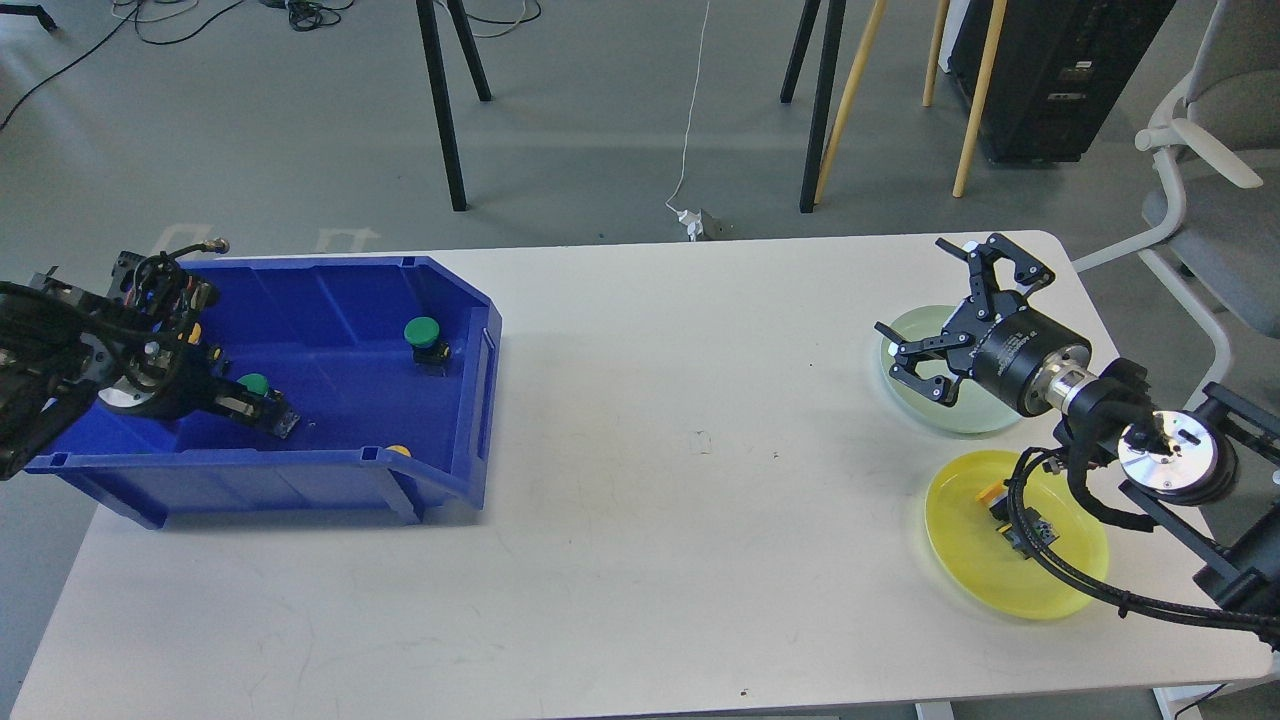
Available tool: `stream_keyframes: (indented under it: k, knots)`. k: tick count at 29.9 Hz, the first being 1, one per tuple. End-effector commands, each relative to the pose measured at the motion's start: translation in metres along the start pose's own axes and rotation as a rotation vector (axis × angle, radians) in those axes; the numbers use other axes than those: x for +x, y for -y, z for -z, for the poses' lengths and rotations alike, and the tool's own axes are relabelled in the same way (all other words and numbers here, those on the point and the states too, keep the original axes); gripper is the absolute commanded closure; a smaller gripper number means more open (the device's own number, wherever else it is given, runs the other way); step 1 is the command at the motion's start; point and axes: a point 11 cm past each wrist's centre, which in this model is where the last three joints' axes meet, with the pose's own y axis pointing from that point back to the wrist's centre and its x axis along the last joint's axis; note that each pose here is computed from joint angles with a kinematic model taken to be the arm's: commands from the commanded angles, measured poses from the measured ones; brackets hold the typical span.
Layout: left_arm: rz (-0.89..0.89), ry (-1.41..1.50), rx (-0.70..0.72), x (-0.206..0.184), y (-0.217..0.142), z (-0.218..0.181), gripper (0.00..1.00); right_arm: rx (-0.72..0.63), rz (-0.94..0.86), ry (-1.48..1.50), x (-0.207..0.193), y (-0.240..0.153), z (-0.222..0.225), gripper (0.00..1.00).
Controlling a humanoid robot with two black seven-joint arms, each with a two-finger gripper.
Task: Pass button and place on color plate
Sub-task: 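Lower the left gripper into the bin and grasp a green-topped button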
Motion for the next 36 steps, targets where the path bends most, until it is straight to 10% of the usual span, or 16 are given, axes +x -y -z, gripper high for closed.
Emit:
stream_keyframes:
  k: [1, 18, 26, 36]
  knots:
    - [0.002, 0.002, 0.0, 0.0, 0.0, 0.0, 0.28, 0.0, 0.001, 0.0, 0.0, 0.0, 0.0, 0.0]
    - [-0.019, -0.033, -0.018, 0.003, 0.0, -0.002, 0.33, -0.004, -0.013, 0.007, 0.006, -0.003, -0.004, 0.0]
    - [-0.014, -0.031, -0.012, 0.001, -0.001, 0.0, 0.84, -0.005, -0.014, 0.006, 0.006, -0.005, -0.004, 0.0]
    - [-0.142, -0.038, -0.083, 0.043, -0.038, -0.006, 0.9, -0.009, 0.006, -0.015, -0.001, -0.006, -0.004, 0.0]
